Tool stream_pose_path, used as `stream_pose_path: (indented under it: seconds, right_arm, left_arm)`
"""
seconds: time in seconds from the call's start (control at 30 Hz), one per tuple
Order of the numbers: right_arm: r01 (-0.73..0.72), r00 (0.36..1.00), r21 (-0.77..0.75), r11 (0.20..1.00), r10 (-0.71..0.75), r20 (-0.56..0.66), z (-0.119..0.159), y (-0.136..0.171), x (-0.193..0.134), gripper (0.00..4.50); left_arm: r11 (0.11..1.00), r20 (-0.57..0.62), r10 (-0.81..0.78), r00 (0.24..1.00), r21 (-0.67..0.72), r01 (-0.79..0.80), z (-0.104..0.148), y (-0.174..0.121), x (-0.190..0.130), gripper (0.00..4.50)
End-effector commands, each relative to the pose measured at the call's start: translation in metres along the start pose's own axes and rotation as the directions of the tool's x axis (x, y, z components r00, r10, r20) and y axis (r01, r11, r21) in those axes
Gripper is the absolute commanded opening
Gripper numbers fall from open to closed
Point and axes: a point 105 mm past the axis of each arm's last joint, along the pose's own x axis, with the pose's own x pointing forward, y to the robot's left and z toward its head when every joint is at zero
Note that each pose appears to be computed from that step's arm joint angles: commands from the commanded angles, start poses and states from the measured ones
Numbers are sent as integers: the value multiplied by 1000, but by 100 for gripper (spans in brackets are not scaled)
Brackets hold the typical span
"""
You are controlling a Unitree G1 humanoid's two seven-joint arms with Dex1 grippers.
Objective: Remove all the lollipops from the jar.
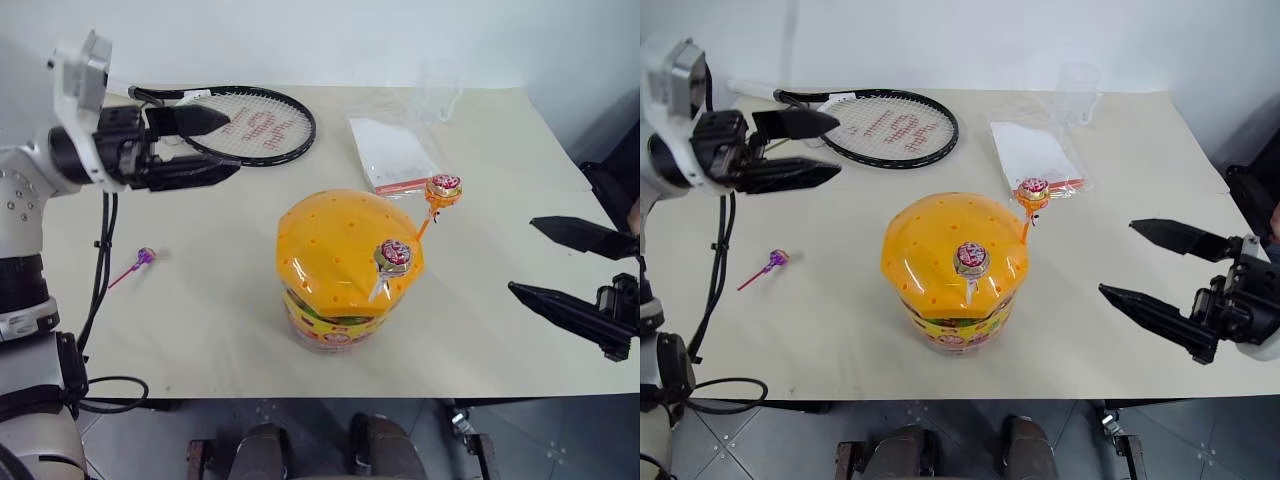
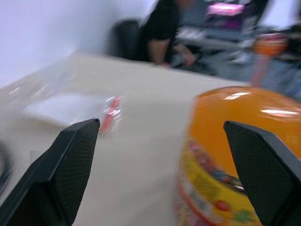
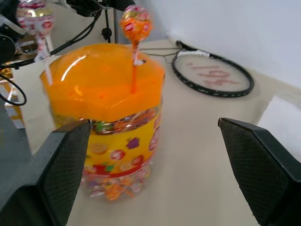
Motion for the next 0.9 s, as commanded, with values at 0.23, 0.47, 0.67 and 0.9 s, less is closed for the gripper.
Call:
stream_pose_path:
  seconds: [0.23,0.47,0.67,0.9]
  right_arm:
    - [-106,993,-5,994,106,52,16,13,24,450]
    - [-135,986,-3,991,135,95,18,-12,42,450]
    - [-223,974,-40,974,225,42,9,-17,64,450]
    - [-332,939,-46,942,335,75,12,-14,85,450]
  left_arm:
    - [962,88,-270,959,62,266,2,-30,-19,448]
    - [954,93,-299,950,53,295,1,-37,-21,448]
    - [959,45,-283,958,42,282,-8,-41,-25,448]
    - [967,39,-252,967,50,250,-13,-45,-28,448]
